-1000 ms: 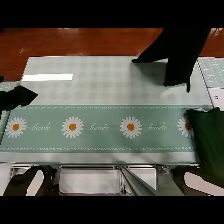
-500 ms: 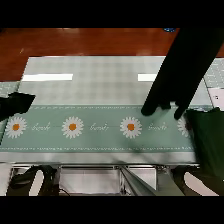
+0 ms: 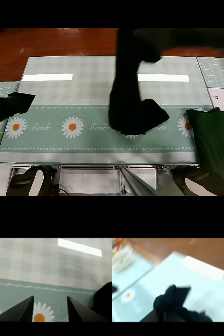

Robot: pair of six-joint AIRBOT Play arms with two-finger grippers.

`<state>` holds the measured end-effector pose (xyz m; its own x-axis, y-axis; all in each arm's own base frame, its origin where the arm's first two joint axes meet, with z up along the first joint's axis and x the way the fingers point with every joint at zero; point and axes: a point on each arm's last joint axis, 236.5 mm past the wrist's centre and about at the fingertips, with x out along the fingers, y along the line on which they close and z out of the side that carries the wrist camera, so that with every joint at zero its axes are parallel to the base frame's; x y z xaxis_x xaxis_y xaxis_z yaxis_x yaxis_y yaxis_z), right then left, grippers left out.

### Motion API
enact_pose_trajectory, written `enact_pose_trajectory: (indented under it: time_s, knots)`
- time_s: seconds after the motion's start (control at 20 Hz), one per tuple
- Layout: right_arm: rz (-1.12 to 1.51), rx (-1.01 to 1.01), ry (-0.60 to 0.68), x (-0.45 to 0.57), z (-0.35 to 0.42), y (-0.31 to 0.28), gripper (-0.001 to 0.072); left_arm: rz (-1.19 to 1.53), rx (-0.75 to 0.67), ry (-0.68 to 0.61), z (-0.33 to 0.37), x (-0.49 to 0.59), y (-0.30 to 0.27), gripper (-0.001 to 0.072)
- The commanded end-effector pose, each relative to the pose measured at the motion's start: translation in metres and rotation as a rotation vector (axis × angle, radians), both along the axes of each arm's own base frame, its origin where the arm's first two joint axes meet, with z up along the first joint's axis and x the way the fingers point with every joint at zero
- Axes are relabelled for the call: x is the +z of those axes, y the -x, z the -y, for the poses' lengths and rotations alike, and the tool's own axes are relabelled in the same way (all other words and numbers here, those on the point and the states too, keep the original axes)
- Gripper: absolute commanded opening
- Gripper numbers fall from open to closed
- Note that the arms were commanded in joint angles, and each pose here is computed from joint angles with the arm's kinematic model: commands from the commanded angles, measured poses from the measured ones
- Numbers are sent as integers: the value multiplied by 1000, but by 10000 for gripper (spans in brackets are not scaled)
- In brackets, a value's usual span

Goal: Fold the shirts.

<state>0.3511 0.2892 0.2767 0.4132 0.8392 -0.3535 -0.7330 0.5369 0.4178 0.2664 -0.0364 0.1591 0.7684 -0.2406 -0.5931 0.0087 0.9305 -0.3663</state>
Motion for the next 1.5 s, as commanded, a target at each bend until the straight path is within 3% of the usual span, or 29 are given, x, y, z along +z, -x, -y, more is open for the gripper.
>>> enact_pose_trajectory:
  time_s: [0.0, 0.25, 0.3, 0.35, 0.4, 0.55, 0.7, 0.85, 0.95, 1.15, 1.45]
  knots:
    - [-220, 54, 61, -123, -67, 13, 19, -1, 1, 0, 0, 0, 0, 506]
    - [-466, 51, 149, -242, -115, 15, 21, -63, -16, 42, 8, -24, 5, 506]
    - [-513, 40, 135, -253, -118, 15, 139, -91, -26, 66, 12, -35, 8, 506]
    - [-536, 27, 115, -255, -118, 10, 360, -115, -35, 89, 17, -43, 11, 506]
    - [-530, 16, 100, -251, -113, 2, 414, -138, -47, 111, 22, -51, 13, 506]
    - [-488, -20, 47, -200, -60, -47, 411, -207, -82, 139, 34, -74, 23, 506]
    - [-434, -194, -15, -139, 63, -96, 407, -260, -109, 142, 38, -83, 33, 506]
    - [-481, -459, 141, -158, 207, -86, 407, -321, -143, 220, 55, -96, 42, 507]
    - [-561, -630, 158, -189, 271, -54, 407, -378, -204, 309, 81, -122, 54, 507]
    - [-652, -800, 98, -240, 312, 9, 406, -411, -188, 436, 117, -170, 49, 508]
    - [-719, -792, 58, -268, 294, 42, 406, -487, -234, 310, 157, -226, 30, 508]
